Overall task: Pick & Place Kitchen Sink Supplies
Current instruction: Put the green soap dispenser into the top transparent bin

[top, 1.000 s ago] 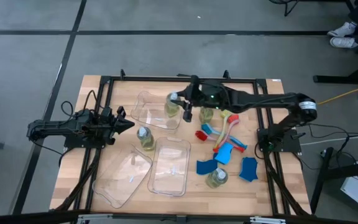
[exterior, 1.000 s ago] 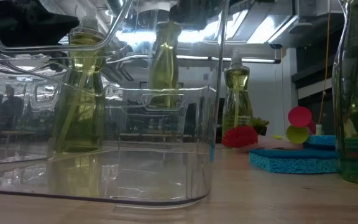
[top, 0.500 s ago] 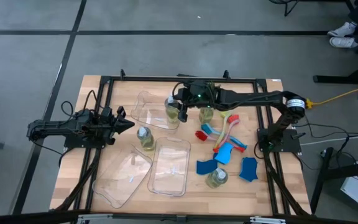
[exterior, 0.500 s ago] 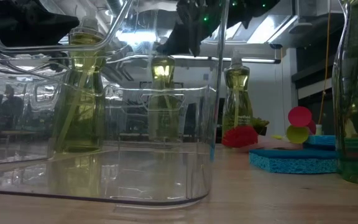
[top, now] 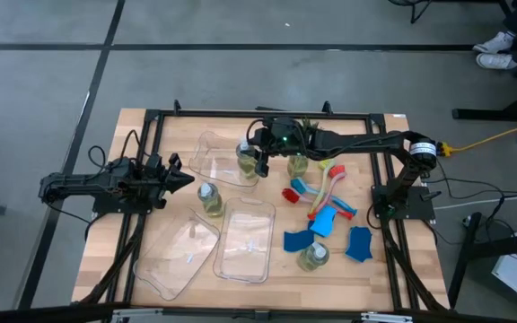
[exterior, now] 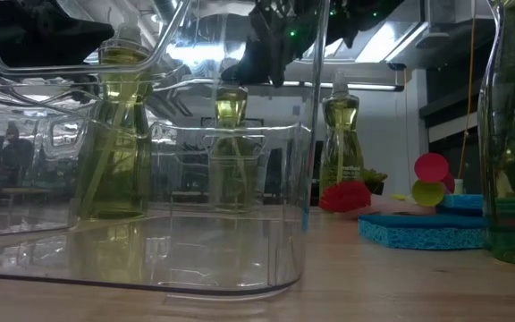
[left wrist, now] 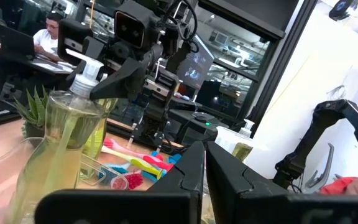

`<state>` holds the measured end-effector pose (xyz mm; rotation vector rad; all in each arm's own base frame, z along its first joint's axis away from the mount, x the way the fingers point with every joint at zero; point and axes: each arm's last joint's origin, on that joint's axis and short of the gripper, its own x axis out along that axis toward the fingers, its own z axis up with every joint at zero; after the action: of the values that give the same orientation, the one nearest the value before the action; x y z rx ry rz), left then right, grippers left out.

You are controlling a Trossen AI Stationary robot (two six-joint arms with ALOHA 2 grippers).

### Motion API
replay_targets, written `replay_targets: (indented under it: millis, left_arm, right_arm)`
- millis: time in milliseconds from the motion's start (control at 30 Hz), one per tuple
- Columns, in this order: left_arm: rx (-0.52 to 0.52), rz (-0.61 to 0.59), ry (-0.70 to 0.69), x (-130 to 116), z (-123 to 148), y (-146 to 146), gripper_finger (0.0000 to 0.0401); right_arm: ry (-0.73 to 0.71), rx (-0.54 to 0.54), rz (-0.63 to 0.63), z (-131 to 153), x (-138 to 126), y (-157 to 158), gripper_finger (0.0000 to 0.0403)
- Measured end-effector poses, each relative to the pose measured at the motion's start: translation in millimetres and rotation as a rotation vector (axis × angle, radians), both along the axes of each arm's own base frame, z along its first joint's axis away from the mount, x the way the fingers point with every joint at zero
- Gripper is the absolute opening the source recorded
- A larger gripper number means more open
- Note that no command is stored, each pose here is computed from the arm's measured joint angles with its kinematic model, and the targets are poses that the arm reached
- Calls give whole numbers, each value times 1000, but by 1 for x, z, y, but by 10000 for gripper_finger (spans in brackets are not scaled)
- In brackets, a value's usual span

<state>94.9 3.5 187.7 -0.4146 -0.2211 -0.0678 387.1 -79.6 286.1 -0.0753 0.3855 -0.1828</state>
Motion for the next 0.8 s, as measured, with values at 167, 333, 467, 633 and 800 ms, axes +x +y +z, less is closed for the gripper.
replay_targets:
  millis: [167,333,467,633,800]
  left_arm:
    - [0,0,1,0,0,0,10]
    - [0,0,1,0,0,0,10]
    - [0,0,0,0,0,0,11]
    - [0,0,0,0,0,0,11]
    - [0,0,0,0,0,0,11]
  right_arm:
    - [0,1,-4,0,0,0,174]
    - [2,2,-3,0,-1,0,238]
    - [7,5,-4,8,-7,1,258]
    - [40,-13,-59,19,-21,0,263]
    - [47,-15,-66,32,-34,3,264]
